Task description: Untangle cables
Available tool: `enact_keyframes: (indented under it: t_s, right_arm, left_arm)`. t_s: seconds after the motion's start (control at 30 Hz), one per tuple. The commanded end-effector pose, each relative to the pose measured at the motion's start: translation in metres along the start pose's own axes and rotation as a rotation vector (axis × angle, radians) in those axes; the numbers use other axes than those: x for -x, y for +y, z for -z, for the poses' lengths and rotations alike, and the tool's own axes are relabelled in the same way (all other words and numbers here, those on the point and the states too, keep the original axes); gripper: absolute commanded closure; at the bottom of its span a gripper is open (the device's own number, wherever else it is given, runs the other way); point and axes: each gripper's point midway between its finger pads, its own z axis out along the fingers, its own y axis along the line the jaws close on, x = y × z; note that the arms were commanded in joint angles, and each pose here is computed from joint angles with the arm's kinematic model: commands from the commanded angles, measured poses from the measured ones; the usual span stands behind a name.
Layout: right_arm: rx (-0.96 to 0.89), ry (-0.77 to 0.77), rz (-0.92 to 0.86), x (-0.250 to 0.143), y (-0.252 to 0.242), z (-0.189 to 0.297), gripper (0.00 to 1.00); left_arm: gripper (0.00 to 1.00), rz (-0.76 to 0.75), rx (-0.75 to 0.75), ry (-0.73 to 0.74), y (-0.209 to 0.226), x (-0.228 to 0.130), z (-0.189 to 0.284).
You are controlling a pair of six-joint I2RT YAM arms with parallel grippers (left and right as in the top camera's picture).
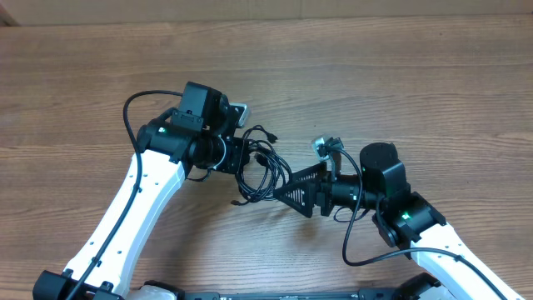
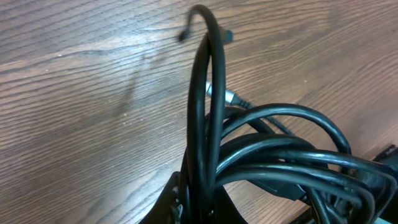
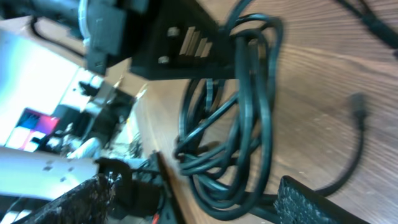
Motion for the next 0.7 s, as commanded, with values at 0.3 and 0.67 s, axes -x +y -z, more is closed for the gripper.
enact_keyframes:
  t_s: [0.3,0.67]
  right_arm:
    - [-0.186,-0.129,0.054,0.027,-0.02,-0.001,0.19]
    - [-0.136,-0.079,0.069,0.016,-0.02,-0.038,0.78]
  left_arm:
    - [0.96,0.008,-0.029,-0.009,-0.006,0.003,0.005]
    - [0.96,-0.008,-0.108,0.013,-0.025,-0.001,0.004]
